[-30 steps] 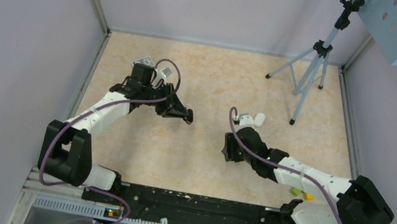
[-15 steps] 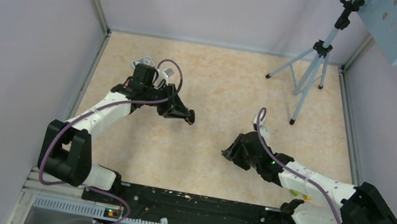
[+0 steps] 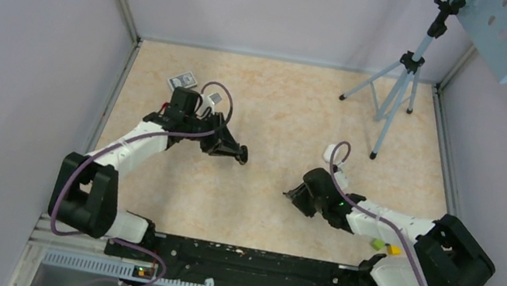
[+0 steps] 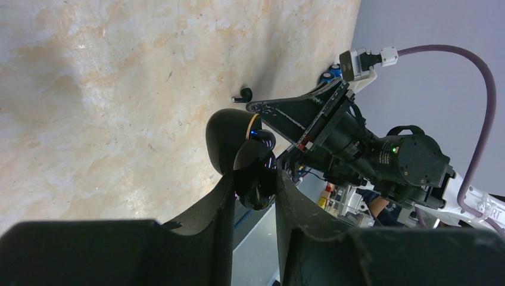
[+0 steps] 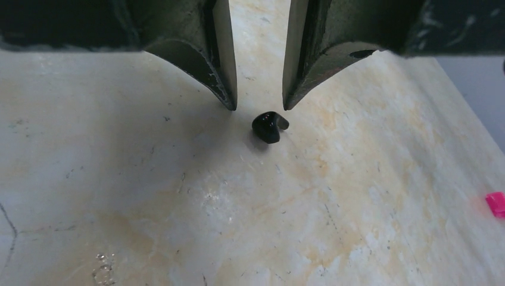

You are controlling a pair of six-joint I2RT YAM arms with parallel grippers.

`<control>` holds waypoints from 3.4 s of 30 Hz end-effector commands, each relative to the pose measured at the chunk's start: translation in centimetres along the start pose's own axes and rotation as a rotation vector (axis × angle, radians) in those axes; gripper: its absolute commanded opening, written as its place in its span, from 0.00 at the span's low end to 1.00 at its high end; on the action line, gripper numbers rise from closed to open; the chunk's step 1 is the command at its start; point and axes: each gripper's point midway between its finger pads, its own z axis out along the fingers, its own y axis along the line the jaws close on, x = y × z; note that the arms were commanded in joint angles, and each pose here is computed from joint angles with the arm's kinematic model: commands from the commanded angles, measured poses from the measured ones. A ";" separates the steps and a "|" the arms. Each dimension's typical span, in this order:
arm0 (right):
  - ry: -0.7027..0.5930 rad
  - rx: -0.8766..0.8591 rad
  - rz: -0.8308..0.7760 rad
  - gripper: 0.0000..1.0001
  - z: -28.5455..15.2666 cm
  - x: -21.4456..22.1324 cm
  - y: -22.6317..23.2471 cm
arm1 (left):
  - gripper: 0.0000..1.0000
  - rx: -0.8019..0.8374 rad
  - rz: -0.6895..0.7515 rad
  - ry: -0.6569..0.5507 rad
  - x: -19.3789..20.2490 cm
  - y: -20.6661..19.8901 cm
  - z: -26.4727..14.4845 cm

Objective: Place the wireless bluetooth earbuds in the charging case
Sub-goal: Pick up the left earbud from the center of the board, then insert the left earbud into the left side groove of the charging case.

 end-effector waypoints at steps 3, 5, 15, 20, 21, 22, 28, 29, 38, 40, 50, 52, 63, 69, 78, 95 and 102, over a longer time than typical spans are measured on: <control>-0.027 0.007 0.087 0.30 1.4 -0.8 1.1 | 0.00 0.053 0.052 -0.013 0.1 -1.2 -0.4; -0.013 0.016 0.098 0.29 1.7 -0.5 1.1 | 0.00 0.056 0.053 -0.012 0.0 -1.3 -0.3; -0.041 0.089 0.173 0.23 2.5 -1.2 -1.8 | 0.00 0.062 0.063 -0.006 -0.2 -1.7 -0.4; -0.027 0.073 0.169 0.18 2.7 -1.1 -1.5 | 0.00 0.068 0.061 -0.002 -0.1 -1.8 -0.4; -0.026 0.069 0.163 0.16 2.7 -1.1 -1.3 | 0.00 0.067 0.061 -0.004 -0.2 -1.8 -0.4; -0.026 0.067 0.160 0.14 2.7 -1.2 -1.3 | 0.00 0.068 0.062 -0.005 -0.1 -1.8 -0.4; -0.027 0.016 0.114 0.00 2.3 -1.6 0.2 | 0.00 0.068 0.059 -0.003 -0.1 -1.8 -0.4; -0.025 0.008 0.101 0.00 2.1 -1.6 0.4 | 0.00 0.068 0.058 -0.002 -0.1 -1.8 -0.4; -0.080 -0.222 -0.180 0.00 -1.6 -3.2 4.8 | 0.00 0.132 0.109 0.090 1.2 -2.5 0.0; -0.125 -0.246 -0.277 0.00 -2.6 -4.2 5.7 | 0.00 0.112 0.115 0.161 2.2 -2.1 0.7; -0.341 -0.618 -0.656 0.00 -10.4 -6.7 13.1 | 0.00 0.144 -0.001 0.141 1.8 -3.5 2.1; -0.387 -0.674 -0.699 0.00 -11.6 -7.0 14.1 | 0.00 0.155 -0.057 0.144 1.7 -3.9 2.3; -0.488 -0.834 -0.803 0.00 -15.1 -6.3 19.8 | 0.00 0.210 -0.227 0.125 1.4 -6.3 1.8; -0.550 -0.829 -0.719 0.00 -15.4 -6.0 21.4 | 0.00 0.199 -0.300 0.075 1.0 -6.6 1.3; -0.652 -0.735 -0.558 0.00 -14.0 -7.1 21.2 | 0.00 0.236 -0.371 -0.028 0.4 -6.9 0.7; -0.622 -0.729 -0.576 0.00 -12.0 -3.9 22.4 | 0.00 0.213 -0.422 -0.073 -0.1 -6.7 0.4; -0.628 -0.711 -0.579 0.00 -11.1 -3.7 22.2 | 0.00 0.215 -0.419 -0.078 -0.3 -7.1 0.3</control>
